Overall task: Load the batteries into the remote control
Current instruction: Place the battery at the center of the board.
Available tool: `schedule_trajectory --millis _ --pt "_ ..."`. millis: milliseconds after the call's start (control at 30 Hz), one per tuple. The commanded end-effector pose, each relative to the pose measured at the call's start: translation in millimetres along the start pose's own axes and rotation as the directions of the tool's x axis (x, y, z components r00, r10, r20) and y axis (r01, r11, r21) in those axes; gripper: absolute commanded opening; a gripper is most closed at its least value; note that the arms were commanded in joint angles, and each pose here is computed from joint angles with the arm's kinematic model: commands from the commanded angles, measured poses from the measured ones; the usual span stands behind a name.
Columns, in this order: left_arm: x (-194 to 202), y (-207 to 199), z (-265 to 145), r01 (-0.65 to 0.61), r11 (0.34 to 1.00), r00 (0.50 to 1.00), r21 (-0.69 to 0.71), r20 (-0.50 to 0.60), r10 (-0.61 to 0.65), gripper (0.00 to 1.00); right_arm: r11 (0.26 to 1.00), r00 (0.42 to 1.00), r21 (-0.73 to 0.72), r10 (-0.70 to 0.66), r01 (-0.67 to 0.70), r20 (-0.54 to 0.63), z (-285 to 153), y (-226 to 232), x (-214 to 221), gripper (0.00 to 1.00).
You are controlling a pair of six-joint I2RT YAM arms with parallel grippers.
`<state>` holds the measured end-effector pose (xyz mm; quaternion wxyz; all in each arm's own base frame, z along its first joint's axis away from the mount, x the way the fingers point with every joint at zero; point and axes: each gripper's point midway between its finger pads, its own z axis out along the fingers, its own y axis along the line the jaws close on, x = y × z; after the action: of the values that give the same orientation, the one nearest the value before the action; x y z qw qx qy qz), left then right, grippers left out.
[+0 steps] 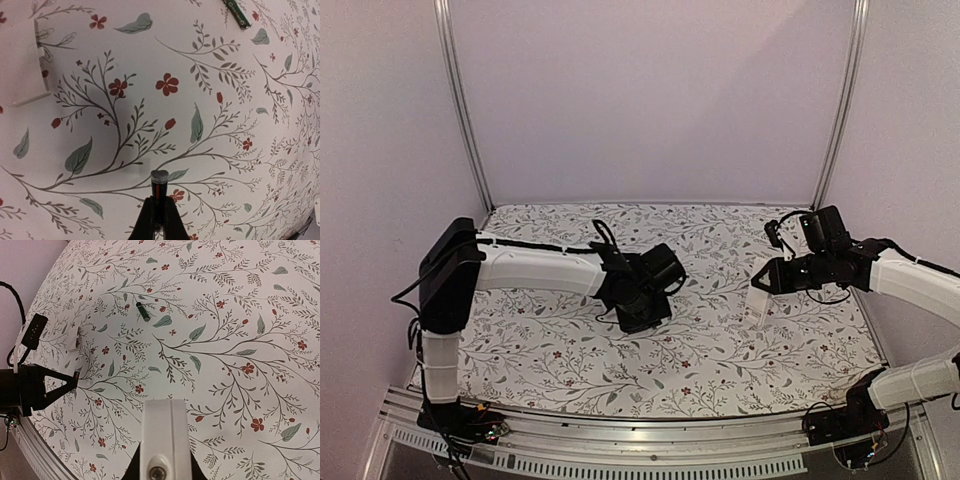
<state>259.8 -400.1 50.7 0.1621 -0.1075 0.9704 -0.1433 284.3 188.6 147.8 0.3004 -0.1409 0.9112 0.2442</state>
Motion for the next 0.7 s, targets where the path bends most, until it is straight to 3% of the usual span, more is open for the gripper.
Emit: schedule_trajectory --millis 0,167,367,433,533,667 --pt "-4.7 12.7 17.1 0.168 0.984 0.986 -0.06 0.028 -0.166 0.0 1.0 1.0 -0.023 0.001 0.0 0.029 -3.5 3.4 -4.6 0.0" --pt "3.2 21.1 31.2 0.166 0.979 0.986 -0.122 0.009 -0.167 0.01 1.0 1.0 -0.022 0.002 -0.001 0.024 -2.2 2.9 -3.1 0.0" --pt "4.5 22.7 35.4 0.158 0.979 0.987 -0.13 -0.004 -0.16 0.18 1.0 1.0 -0.031 0.001 0.0 0.023 -1.5 4.4 -3.8 0.0" --pt "1.8 19.9 30.8 0.137 0.983 0.99 -0.119 0.0 -0.138 0.33 0.999 1.0 -0.036 0.0 0.001 0.023 -1.7 5.3 -3.9 0.0" --pt "-8.6 10.7 13.9 0.06 0.996 0.998 -0.071 0.027 -0.058 0.47 0.999 1.0 -0.053 -0.001 0.003 0.025 -2.3 8.6 -5.0 0.0" --pt "-40.4 -2.0 -32.4 -0.156 0.987 0.971 0.027 0.19 0.148 0.84 0.997 0.999 -0.077 -0.008 0.01 0.036 -4.4 13.6 -7.8 0.0"
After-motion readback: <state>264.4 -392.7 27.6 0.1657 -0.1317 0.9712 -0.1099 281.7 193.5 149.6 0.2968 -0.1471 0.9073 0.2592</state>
